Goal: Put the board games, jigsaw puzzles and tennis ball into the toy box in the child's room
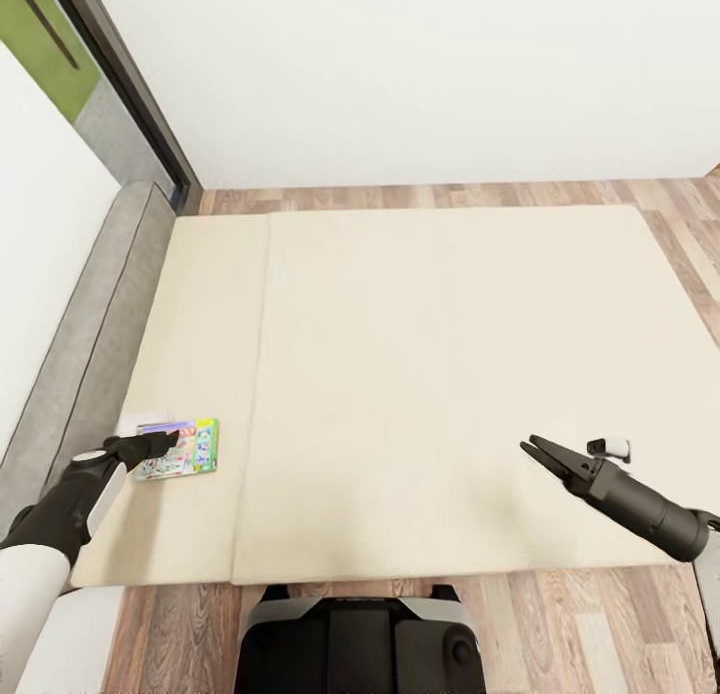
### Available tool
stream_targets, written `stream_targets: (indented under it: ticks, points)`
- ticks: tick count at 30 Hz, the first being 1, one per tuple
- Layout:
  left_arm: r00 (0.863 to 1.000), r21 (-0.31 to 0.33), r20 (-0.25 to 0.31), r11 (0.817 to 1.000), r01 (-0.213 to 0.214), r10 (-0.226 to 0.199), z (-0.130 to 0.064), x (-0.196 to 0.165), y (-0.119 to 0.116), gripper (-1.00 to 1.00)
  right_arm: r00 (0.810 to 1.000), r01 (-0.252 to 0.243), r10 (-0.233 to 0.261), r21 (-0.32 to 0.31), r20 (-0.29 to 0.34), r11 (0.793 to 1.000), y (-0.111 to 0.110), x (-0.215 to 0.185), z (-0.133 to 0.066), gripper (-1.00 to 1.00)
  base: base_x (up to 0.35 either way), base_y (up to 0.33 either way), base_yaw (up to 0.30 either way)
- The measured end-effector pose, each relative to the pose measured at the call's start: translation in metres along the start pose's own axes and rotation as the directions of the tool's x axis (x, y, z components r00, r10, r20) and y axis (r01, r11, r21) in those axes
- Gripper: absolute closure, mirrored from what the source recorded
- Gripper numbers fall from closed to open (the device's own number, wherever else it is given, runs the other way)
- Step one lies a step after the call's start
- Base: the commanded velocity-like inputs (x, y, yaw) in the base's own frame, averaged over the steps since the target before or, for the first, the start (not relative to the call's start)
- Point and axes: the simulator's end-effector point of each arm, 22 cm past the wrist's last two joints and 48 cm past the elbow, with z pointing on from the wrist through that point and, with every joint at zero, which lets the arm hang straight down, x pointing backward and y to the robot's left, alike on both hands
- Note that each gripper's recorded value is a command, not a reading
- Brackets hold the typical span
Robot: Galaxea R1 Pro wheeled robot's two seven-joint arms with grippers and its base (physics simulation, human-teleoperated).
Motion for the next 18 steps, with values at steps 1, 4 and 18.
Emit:
stream_targets:
  ticks: [1, 4, 18]
  points:
    - [1.0, 0.001, -0.002, 1.0, 0.0, 0.0, 0.001, 0.001, -0.001, -1.0, 1.0, 0.01, -0.01, -0.001, 0.003, 1.0, 0.0, -0.005, 0.003, -1.0, 0.0, 0.0, 0.0]
    - [1.0, 0.004, -0.007, 1.0, -0.002, 0.002, 0.002, 0.004, -0.003, -1.0, 1.0, 0.028, -0.028, -0.003, 0.009, 1.0, 0.0, -0.016, 0.011, -1.0, 0.0, 0.0, 0.0]
    - [1.0, 0.007, -0.027, 1.0, -0.005, 0.005, 0.01, 0.015, -0.008, -1.0, 1.0, 0.016, -0.015, 0.043, -0.027, 0.999, -0.024, -0.022, 0.043, -1.0, 0.0, 0.0, 0.0]
